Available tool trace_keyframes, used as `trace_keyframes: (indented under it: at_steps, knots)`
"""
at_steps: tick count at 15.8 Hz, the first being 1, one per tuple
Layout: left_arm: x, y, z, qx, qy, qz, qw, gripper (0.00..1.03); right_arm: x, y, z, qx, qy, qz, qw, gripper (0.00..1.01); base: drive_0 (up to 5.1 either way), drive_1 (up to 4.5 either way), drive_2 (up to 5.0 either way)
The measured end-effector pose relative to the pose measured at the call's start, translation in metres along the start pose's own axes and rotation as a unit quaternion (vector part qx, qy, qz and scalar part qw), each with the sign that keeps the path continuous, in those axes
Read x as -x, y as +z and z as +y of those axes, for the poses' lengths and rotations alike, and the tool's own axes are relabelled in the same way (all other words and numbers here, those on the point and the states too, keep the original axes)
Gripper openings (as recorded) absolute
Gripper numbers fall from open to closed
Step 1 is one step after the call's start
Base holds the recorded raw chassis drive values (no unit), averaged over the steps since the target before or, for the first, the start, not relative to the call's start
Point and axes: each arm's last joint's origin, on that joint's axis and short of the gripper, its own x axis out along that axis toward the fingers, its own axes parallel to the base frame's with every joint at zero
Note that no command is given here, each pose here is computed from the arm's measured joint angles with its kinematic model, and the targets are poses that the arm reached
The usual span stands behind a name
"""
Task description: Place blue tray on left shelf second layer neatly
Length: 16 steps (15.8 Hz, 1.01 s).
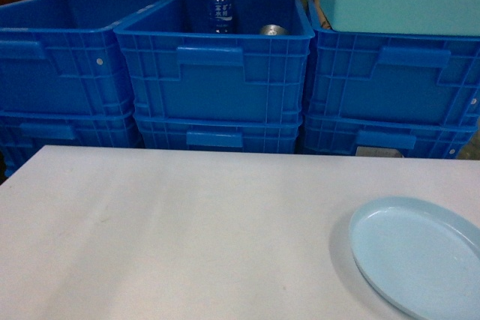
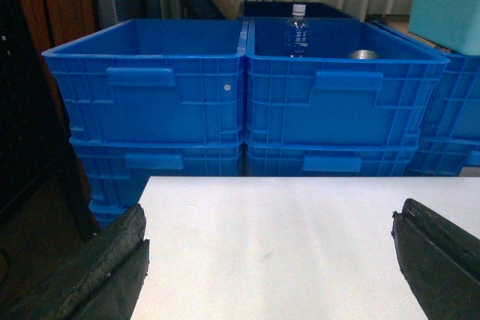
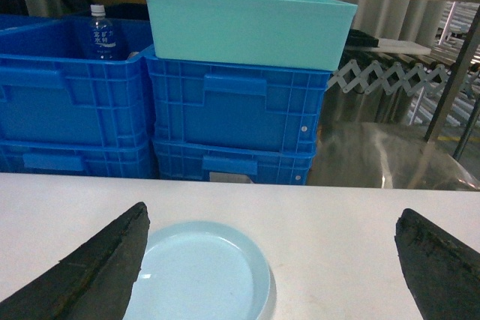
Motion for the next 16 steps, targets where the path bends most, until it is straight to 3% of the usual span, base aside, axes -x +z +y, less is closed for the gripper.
trace_keyframes:
  at_steps: [6, 7, 9, 11, 15, 16]
  knots:
    - [0.0000, 0.0000, 0.0000, 0.000, 0.000, 0.000, 1.0000, 0.98, 0.0000, 0.0000, 0.0000, 0.004, 0.000, 0.000, 1.0000, 0.98, 0.0, 0.00, 0.0]
    - [0.0000, 0.0000, 0.0000, 0.000, 0.000, 0.000, 1.0000, 0.98, -0.0001, -0.0014, -0.0008, -0.001, 0.009, 0.007, 0.9999, 0.93, 0.0, 0.00, 0.0]
    - [0.0000, -0.0001, 0.0000, 0.000, 0.000, 0.000, 1.0000, 0.98, -0.0002, -0.0017, -0.0039, -0.008, 0.007, 0.009, 0.9999, 0.67, 0.0, 0.00, 0.0]
    - [0.0000, 0.0000, 0.0000, 0.000, 0.000, 0.000, 1.0000, 0.98, -0.0002, -0.0019, -0.0038, -0.010, 0.008, 0.009, 0.9999, 0.51, 0.0, 0.00, 0.0]
    - [0.0000, 0.0000, 0.0000, 0.000, 0.000, 0.000, 1.0000, 0.98, -0.0002, -0.0019, -0.0038, -0.010, 0.008, 0.009, 0.9999, 0.05, 0.0, 0.00, 0.0]
    - [0.0000, 0.0000, 0.0000, 0.000, 0.000, 0.000, 1.0000, 0.98, -0.0002, -0.0019, -0.0038, -0.010, 0.008, 0.009, 0.9999, 0.07, 0.0, 0.00, 0.0]
